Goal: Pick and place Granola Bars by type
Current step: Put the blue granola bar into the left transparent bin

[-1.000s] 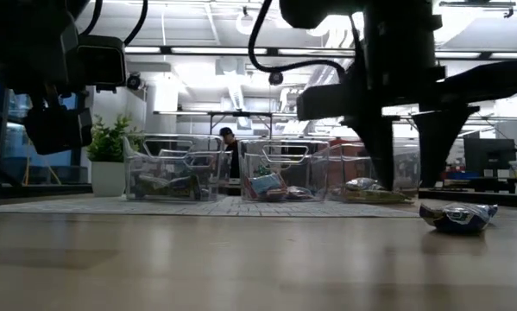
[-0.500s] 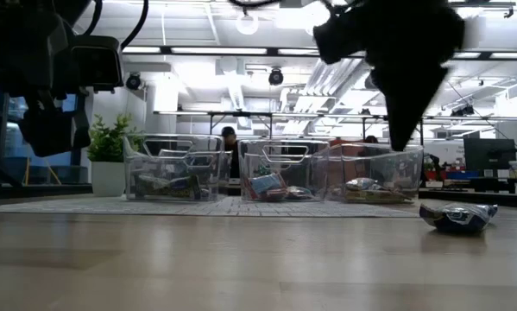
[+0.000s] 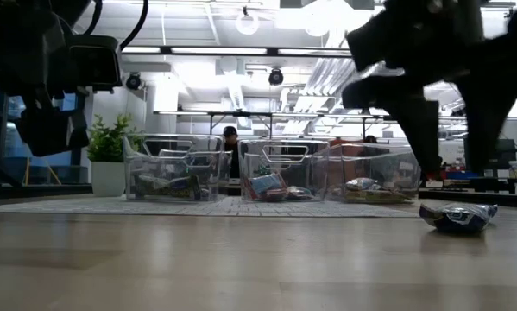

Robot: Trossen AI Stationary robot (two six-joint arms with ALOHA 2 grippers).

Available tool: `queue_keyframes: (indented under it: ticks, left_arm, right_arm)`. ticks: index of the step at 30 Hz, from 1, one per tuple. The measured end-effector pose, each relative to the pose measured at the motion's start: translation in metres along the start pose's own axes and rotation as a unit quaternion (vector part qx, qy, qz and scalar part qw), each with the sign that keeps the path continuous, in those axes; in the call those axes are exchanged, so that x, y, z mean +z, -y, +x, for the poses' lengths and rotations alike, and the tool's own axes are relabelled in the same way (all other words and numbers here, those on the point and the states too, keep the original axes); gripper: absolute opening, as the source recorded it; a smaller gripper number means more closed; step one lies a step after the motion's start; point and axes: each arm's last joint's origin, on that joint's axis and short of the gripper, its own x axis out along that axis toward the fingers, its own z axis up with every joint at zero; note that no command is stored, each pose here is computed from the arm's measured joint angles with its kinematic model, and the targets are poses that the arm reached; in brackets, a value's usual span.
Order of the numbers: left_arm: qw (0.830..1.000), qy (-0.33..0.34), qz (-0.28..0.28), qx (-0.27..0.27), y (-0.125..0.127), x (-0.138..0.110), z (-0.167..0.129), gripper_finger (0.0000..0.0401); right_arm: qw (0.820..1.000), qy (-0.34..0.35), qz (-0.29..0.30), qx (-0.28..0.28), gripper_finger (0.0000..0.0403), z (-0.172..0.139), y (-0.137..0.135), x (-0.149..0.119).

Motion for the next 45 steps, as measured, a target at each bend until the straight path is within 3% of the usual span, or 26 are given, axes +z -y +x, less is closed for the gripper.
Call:
queue_keyframes:
  ticks: [10, 25, 31, 38, 45]
  left_arm:
    - [1.000, 0.015, -0.009, 0.013, -0.001, 0.001, 0.000, 0.0271]
    - [0.999, 0.026, -0.015, 0.021, -0.001, 0.002, 0.000, 0.0271]
    - [0.999, 0.026, -0.021, 0.022, -0.001, 0.002, 0.000, 0.0271]
    - [0.999, 0.027, -0.026, 0.022, -0.001, 0.002, 0.000, 0.0271]
    - [0.999, 0.031, -0.031, 0.025, -0.001, 0.002, 0.000, 0.0271]
  right_arm:
    - [1.000, -0.001, -0.020, 0.020, 0.0163, 0.021, -0.001, -0.007]
    - [0.998, -0.010, 0.056, 0.007, 0.0163, 0.049, -0.001, -0.020]
    - [0.998, 0.001, 0.061, -0.002, 0.0161, 0.050, 0.000, -0.018]
    - [0.998, 0.018, 0.067, 0.000, 0.0104, 0.044, 0.000, -0.010]
    - [0.995, 0.065, 0.080, -0.012, 0.0025, 0.013, 0.010, 0.009]
